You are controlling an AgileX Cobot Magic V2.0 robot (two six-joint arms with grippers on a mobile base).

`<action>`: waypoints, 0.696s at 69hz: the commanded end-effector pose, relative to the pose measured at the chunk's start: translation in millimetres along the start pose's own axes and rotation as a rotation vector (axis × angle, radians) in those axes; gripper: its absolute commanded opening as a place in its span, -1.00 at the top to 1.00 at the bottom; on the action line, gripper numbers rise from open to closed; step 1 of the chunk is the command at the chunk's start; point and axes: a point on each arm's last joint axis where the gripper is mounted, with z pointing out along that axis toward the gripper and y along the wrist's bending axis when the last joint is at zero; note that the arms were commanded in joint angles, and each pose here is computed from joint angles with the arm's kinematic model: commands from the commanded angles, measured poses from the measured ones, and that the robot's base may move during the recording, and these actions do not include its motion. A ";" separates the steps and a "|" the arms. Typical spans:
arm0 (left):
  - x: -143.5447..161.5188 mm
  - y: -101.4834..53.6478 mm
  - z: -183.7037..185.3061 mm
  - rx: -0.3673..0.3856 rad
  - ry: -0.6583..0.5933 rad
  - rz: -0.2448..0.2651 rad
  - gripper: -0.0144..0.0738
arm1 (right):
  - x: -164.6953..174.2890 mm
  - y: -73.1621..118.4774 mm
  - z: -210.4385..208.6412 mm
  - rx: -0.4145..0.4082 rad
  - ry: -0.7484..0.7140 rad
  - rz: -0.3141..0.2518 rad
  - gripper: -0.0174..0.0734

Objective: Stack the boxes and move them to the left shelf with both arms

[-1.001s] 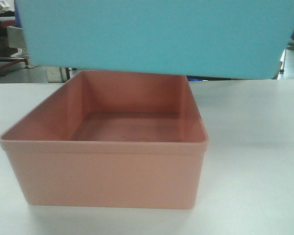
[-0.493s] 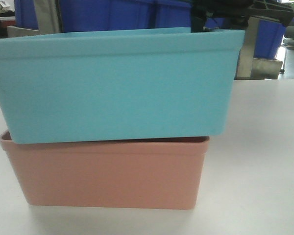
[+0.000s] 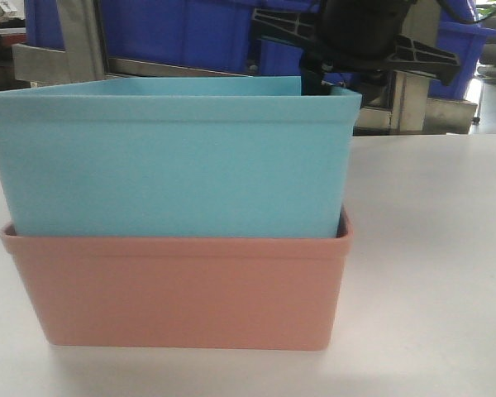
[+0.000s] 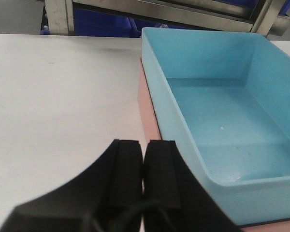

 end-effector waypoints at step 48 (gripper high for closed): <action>-13.8 -2.4 -1.2 0.013 -0.081 -0.003 0.59 | -11.8 5.6 -4.8 -0.025 -0.066 -0.098 -0.25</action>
